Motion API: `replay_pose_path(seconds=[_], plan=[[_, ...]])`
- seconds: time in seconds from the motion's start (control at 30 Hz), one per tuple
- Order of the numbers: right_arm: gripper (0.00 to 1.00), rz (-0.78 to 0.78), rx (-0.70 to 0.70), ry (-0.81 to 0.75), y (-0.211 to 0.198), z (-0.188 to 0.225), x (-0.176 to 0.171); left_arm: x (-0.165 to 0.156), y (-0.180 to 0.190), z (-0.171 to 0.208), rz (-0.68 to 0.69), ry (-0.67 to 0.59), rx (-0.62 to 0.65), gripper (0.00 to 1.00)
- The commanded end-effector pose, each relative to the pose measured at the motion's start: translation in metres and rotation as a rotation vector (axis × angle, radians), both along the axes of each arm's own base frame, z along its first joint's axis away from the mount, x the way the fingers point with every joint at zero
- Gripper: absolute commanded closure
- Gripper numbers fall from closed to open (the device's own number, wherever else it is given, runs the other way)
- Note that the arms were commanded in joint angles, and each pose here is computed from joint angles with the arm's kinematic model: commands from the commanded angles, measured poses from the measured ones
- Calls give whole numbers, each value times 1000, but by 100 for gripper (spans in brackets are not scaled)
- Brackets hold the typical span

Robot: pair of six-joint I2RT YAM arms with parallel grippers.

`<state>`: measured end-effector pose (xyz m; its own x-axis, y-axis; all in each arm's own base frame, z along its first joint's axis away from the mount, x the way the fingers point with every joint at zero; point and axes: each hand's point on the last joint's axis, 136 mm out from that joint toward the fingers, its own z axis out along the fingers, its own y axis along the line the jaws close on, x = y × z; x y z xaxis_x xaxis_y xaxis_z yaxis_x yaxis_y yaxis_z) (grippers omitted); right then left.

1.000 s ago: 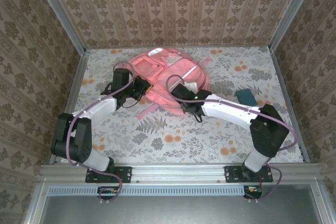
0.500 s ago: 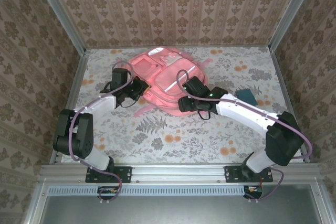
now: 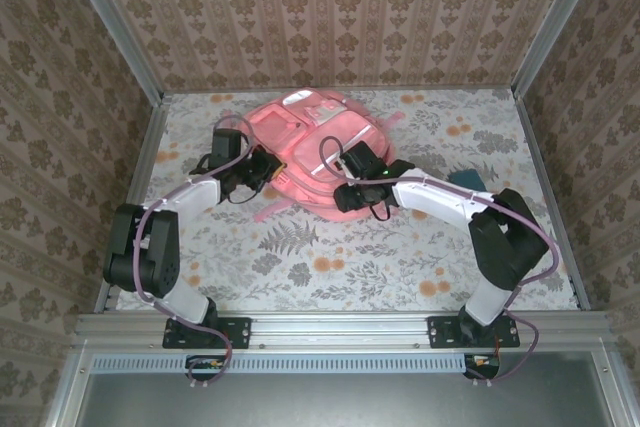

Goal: Pack the student bag

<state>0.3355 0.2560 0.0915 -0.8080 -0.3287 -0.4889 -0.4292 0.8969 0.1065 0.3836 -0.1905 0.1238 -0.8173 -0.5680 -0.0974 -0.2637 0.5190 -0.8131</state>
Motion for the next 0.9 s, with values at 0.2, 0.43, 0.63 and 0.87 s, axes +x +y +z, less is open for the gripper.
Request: replay_pose_path(seconds=[0.2,0.43,0.63,0.87], plan=[[63,91,42,-30,19,3,9,15,6,9,-1,-52,10,100],[76,24,-106,-105,-15,7,12,19,18,9,5,-58,40,100],[81,-99,-238,-179,-54,18,20,26,35,5,24,-60,68,100],[90,-48,-115,-140,-27,29,15,31,42,7,34,-69,85,100]])
